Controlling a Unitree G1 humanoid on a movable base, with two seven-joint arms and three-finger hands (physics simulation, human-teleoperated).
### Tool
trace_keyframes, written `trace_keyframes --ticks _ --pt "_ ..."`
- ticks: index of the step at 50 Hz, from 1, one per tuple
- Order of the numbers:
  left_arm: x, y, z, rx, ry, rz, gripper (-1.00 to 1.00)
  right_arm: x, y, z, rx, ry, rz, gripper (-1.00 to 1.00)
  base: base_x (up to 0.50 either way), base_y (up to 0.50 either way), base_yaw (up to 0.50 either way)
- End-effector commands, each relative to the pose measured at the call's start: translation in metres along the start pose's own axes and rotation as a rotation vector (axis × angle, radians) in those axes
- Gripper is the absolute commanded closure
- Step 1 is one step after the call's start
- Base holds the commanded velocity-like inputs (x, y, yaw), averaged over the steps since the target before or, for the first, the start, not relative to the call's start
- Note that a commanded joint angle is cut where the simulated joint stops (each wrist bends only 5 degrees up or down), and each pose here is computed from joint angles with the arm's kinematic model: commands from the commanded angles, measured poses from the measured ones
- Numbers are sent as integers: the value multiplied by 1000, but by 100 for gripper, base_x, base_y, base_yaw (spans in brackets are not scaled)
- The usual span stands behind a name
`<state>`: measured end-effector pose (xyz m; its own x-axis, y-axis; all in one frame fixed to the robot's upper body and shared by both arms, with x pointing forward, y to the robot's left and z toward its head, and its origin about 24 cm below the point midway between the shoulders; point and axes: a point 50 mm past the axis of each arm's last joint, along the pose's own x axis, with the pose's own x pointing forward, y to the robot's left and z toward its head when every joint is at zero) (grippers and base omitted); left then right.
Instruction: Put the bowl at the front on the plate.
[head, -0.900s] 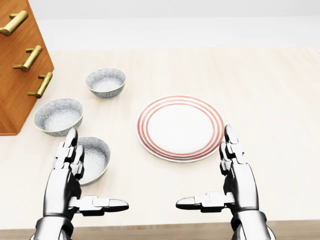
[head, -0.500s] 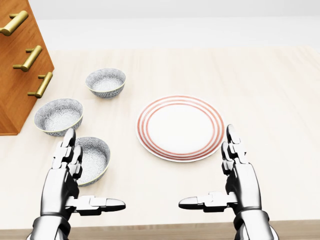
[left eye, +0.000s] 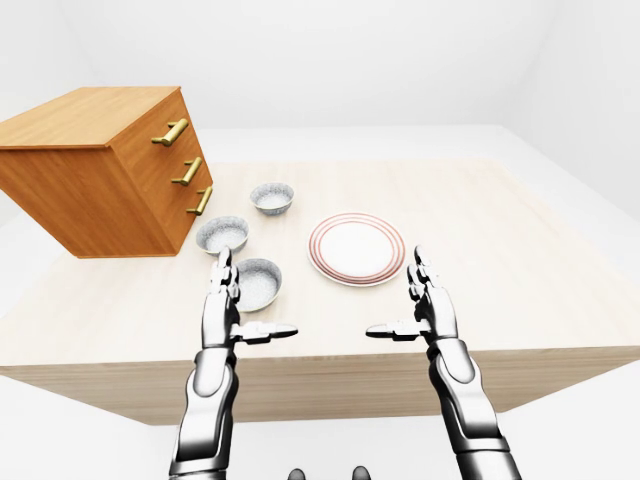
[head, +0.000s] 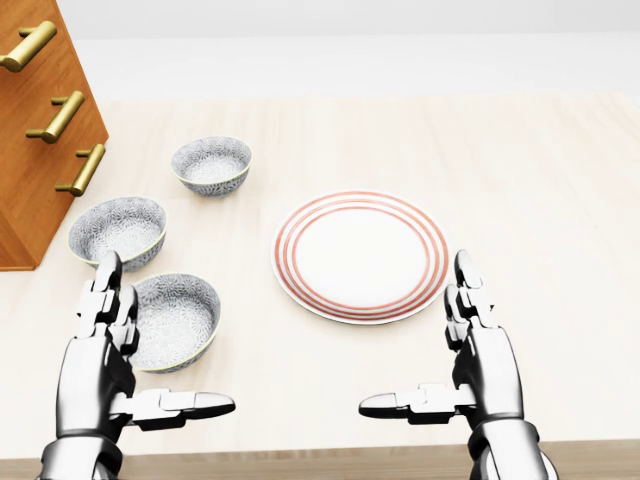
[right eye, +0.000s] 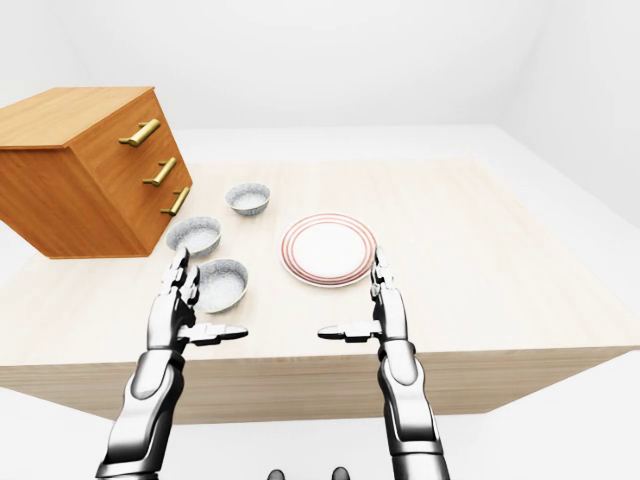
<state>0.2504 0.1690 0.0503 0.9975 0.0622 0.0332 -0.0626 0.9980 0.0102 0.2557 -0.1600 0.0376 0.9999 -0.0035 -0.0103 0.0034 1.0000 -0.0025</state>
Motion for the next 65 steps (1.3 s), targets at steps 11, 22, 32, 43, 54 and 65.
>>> trace_keyframes --ticks 11,22,32,43,54,65 --pt "-35 58 39 60 -110 298 -100 1 0 -2 -25 9 -11 -100 0 0 0" --pt "-56 92 38 63 -101 484 -100 2 -1 -1 -17 7 -19 -100 0 0 0" --pt "-81 118 31 31 -69 643 -100 1 -2 -1 -18 8 -24 -100 0 0 0" --pt "-108 139 29 28 -51 797 -100 0 -3 0 -6 4 -31 -100 0 0 0" --pt "-150 153 17 57 -41 832 -100 -1 -2 0 -11 -1 -29 -100 0 0 0" --pt "-177 170 11 49 24 933 -100 -3 -3 0 14 -1 -39 -100 0 0 0"
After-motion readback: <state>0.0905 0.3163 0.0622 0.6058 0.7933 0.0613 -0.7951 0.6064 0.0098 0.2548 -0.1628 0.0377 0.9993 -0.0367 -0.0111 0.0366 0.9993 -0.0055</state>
